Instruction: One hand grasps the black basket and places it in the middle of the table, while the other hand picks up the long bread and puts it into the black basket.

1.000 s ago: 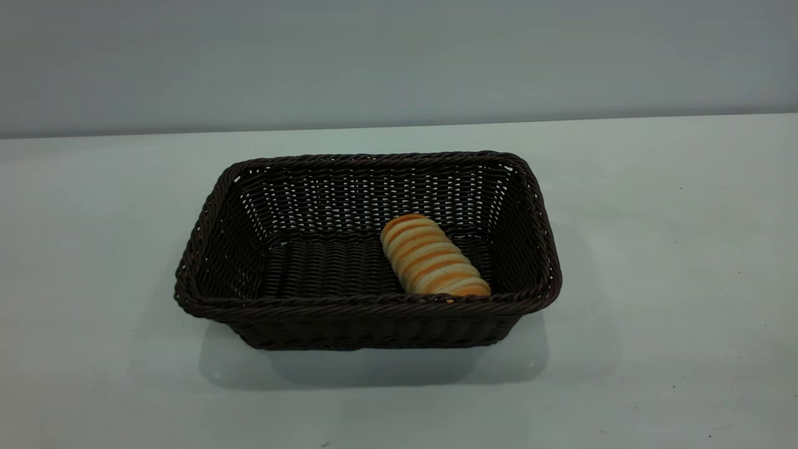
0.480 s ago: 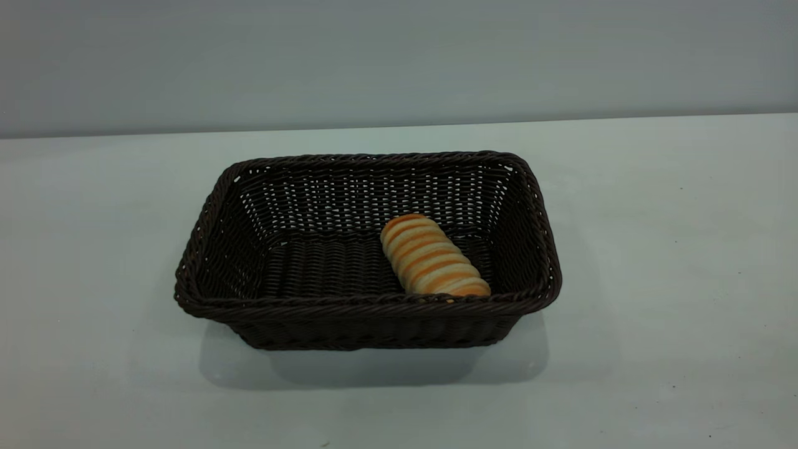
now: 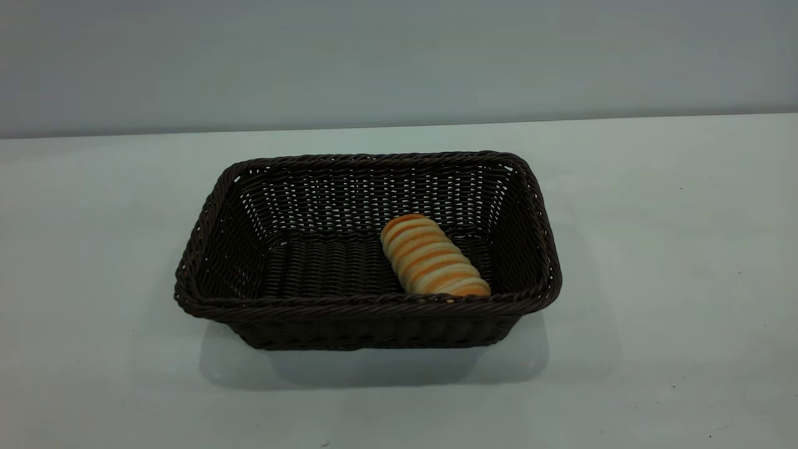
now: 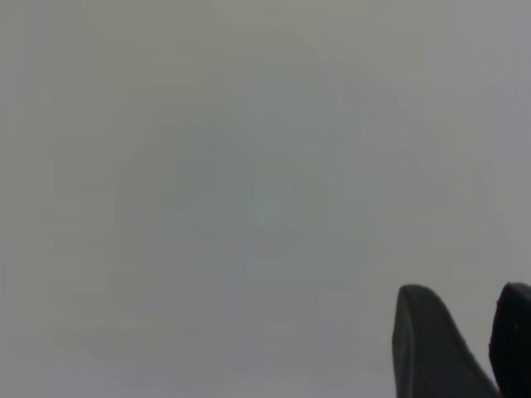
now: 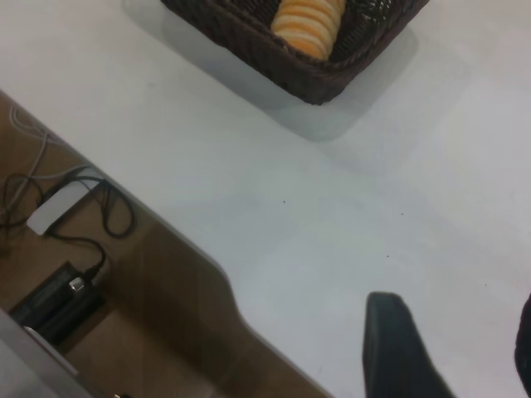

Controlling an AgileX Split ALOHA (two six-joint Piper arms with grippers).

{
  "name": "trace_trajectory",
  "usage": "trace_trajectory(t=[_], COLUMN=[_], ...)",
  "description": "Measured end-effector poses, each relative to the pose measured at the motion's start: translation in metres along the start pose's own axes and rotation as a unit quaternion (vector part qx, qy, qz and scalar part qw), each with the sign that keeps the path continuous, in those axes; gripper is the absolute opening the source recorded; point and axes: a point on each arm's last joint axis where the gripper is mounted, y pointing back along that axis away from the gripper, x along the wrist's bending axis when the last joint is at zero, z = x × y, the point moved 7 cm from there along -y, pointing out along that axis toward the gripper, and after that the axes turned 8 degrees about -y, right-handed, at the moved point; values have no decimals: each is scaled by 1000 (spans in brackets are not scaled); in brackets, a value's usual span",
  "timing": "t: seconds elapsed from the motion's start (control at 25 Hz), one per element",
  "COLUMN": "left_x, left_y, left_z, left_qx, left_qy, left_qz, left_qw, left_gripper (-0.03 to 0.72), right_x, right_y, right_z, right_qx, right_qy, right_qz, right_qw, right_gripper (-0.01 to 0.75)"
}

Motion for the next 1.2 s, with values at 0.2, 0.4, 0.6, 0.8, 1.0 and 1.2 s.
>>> trace_trajectory(t=[0.2,0.4,0.6,0.8,1.0,1.2], left_x=[-3,-10,-17,-21,-22,-22], left_y=[1,6,18,36,54,68], left_z=[-20,-44,-73,-100,-119,-130], left_qx=[60,137,233,329,405,455], left_qy=[8,5,17,20,16,14], left_qz=[-9,-32,-52,-63,-68,-71], left_qw=[998,990,971,942,912,888], left_gripper=[258,258,258,258,258,258], right_x=[0,0,0,0,0,0], right_y=[0,0,0,0,0,0], right_z=[0,0,0,0,0,0], right_qx=[0,0,0,0,0,0], right_qy=[0,0,0,0,0,0], right_qz=[0,0,0,0,0,0], right_qw=[1000,1000,1000,1000,1000,1000], right_gripper=[334,334,334,334,334,334])
